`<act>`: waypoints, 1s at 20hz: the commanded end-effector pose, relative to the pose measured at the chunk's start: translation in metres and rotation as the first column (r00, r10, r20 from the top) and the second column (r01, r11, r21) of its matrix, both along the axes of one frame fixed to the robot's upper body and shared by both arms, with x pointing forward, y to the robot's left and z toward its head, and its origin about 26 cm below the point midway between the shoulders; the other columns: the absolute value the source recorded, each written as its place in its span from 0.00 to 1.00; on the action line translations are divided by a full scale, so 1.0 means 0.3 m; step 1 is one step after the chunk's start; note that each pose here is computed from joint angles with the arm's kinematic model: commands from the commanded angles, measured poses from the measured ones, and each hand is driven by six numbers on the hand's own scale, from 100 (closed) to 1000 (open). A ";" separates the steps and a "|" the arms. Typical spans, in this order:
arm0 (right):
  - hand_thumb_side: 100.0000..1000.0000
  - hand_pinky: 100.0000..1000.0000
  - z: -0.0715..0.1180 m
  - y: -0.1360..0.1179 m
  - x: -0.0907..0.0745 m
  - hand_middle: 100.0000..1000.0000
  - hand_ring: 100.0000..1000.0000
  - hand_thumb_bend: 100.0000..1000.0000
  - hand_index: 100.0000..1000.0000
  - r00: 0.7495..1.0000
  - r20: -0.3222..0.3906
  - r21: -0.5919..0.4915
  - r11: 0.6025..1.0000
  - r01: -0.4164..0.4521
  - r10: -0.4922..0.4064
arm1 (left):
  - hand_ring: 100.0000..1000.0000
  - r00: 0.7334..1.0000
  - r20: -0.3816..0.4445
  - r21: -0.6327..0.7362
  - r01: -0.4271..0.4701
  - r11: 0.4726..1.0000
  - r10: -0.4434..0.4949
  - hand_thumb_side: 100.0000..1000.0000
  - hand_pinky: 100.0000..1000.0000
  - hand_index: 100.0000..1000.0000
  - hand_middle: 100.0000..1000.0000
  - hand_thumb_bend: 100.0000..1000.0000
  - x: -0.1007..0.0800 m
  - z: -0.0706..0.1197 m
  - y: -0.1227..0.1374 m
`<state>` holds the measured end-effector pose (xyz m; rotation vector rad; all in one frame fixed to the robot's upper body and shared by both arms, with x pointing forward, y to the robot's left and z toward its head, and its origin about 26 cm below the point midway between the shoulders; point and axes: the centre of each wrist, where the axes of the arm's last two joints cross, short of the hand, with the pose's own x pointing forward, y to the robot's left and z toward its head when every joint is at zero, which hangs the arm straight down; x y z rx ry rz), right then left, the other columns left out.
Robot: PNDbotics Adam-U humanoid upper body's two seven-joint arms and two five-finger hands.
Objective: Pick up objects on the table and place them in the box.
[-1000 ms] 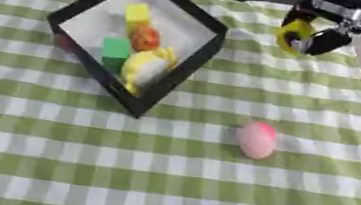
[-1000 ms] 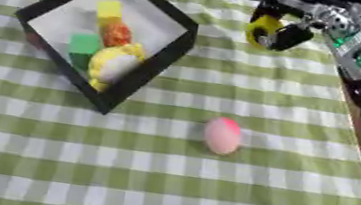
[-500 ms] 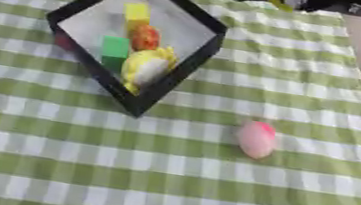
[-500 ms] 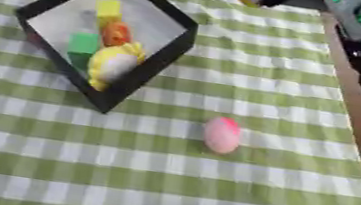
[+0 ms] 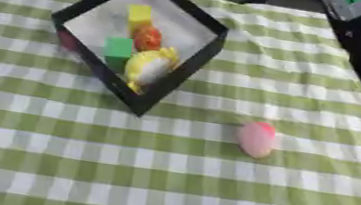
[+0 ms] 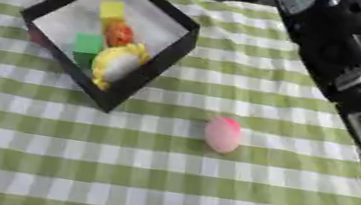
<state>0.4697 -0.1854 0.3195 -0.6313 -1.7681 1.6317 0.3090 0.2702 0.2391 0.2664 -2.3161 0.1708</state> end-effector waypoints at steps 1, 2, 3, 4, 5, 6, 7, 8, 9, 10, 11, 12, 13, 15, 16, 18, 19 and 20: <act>0.00 0.78 0.016 0.083 0.001 0.48 0.69 0.00 0.63 0.999 0.037 -0.019 0.999 -0.039 0.040 | 0.76 0.991 0.132 0.048 0.004 0.999 -0.010 0.46 0.81 0.76 0.77 0.24 -0.010 0.074 0.001; 0.00 0.78 0.005 0.111 0.003 0.48 0.69 0.00 0.63 0.998 0.037 -0.024 0.998 -0.051 0.052 | 0.76 0.988 0.151 0.056 0.010 0.998 -0.019 0.46 0.81 0.76 0.77 0.24 -0.009 0.085 -0.004; 0.00 0.78 -0.007 0.133 0.004 0.50 0.69 0.00 0.63 0.997 0.036 -0.030 0.998 -0.061 0.062 | 0.76 0.987 0.162 0.062 0.016 0.998 -0.026 0.45 0.81 0.76 0.77 0.24 -0.008 0.092 -0.007; 0.00 0.78 -0.024 0.160 0.005 0.50 0.69 0.00 0.63 0.997 0.033 -0.039 0.997 -0.073 0.074 | 0.76 0.985 0.168 0.067 0.021 0.998 -0.032 0.46 0.81 0.76 0.77 0.24 -0.007 0.097 -0.011; 0.00 0.78 -0.044 0.186 0.006 0.50 0.69 0.00 0.63 0.996 0.027 -0.048 0.995 -0.084 0.086 | 0.76 0.985 0.171 0.070 0.026 0.997 -0.038 0.46 0.81 0.76 0.77 0.24 -0.007 0.101 -0.014; 0.00 0.78 -0.066 0.209 0.007 0.50 0.69 0.00 0.63 0.995 0.021 -0.059 0.994 -0.094 0.095 | 0.76 0.984 0.172 0.071 0.030 0.997 -0.042 0.46 0.81 0.76 0.77 0.24 -0.007 0.104 -0.016; 0.00 0.78 -0.089 0.227 0.009 0.50 0.69 0.00 0.63 0.995 0.012 -0.068 0.993 -0.101 0.102 | 0.76 0.984 0.171 0.072 0.034 0.997 -0.045 0.46 0.81 0.76 0.77 0.24 -0.006 0.105 -0.018; 0.00 0.78 -0.118 0.242 0.012 0.50 0.69 0.00 0.63 0.995 0.001 -0.077 0.992 -0.104 0.105 | 0.76 0.984 0.170 0.072 0.037 0.997 -0.049 0.46 0.81 0.76 0.77 0.24 -0.006 0.105 -0.019; 0.00 0.78 -0.143 0.253 0.015 0.50 0.69 0.00 0.63 0.995 -0.007 -0.086 0.991 -0.104 0.104 | 0.76 0.985 0.167 0.071 0.039 0.997 -0.051 0.46 0.81 0.76 0.77 0.24 -0.006 0.104 -0.020; 0.00 0.78 -0.169 0.263 0.018 0.50 0.69 0.00 0.63 0.995 -0.012 -0.099 0.990 -0.103 0.102 | 0.76 0.985 0.164 0.070 0.041 0.997 -0.052 0.47 0.81 0.76 0.77 0.24 -0.006 0.103 -0.021; 0.00 0.78 -0.192 0.269 0.020 0.50 0.69 0.00 0.63 0.995 -0.016 -0.113 0.988 -0.103 0.102 | 0.76 0.985 0.162 0.068 0.042 0.997 -0.053 0.47 0.81 0.76 0.77 0.24 -0.006 0.102 -0.021; 0.00 0.78 -0.213 0.272 0.024 0.50 0.69 0.00 0.63 0.995 -0.023 -0.121 0.987 -0.103 0.101 | 0.76 0.986 0.161 0.066 0.043 0.997 -0.054 0.47 0.81 0.76 0.77 0.24 -0.006 0.102 -0.022; 0.00 0.78 -0.228 0.273 0.027 0.50 0.69 0.00 0.63 0.995 -0.025 -0.130 0.986 -0.102 0.100 | 0.76 0.986 0.160 0.065 0.044 0.997 -0.054 0.47 0.81 0.76 0.77 0.23 -0.005 0.101 -0.023; 0.00 0.78 -0.253 0.272 0.033 0.52 0.71 0.01 0.65 0.995 -0.030 -0.148 0.984 -0.099 0.096 | 0.76 0.986 0.155 0.065 0.045 0.997 -0.055 0.47 0.81 0.76 0.77 0.23 -0.006 0.099 -0.022; 0.00 0.79 -0.260 0.270 0.035 0.54 0.72 0.05 0.66 0.995 -0.031 -0.158 0.983 -0.098 0.094 | 0.76 0.987 0.153 0.065 0.045 0.997 -0.055 0.47 0.81 0.76 0.77 0.23 -0.006 0.098 -0.022; 0.00 0.80 -0.262 0.266 0.038 0.59 0.76 0.20 0.72 0.995 -0.026 -0.179 0.979 -0.095 0.092 | 0.76 0.987 0.149 0.065 0.044 0.997 -0.053 0.47 0.81 0.76 0.77 0.23 -0.006 0.097 -0.020; 0.00 0.82 -0.259 0.264 0.038 0.65 0.79 0.29 0.77 0.995 -0.022 -0.193 0.976 -0.096 0.094 | 0.76 0.988 0.148 0.064 0.044 0.997 -0.053 0.48 0.81 0.76 0.77 0.23 -0.006 0.096 -0.020; 0.00 0.83 -0.254 0.263 0.038 0.68 0.80 0.32 0.79 0.995 -0.019 -0.206 0.974 -0.099 0.097 | 0.76 0.988 0.146 0.064 0.043 0.997 -0.052 0.48 0.81 0.76 0.77 0.23 -0.006 0.095 -0.019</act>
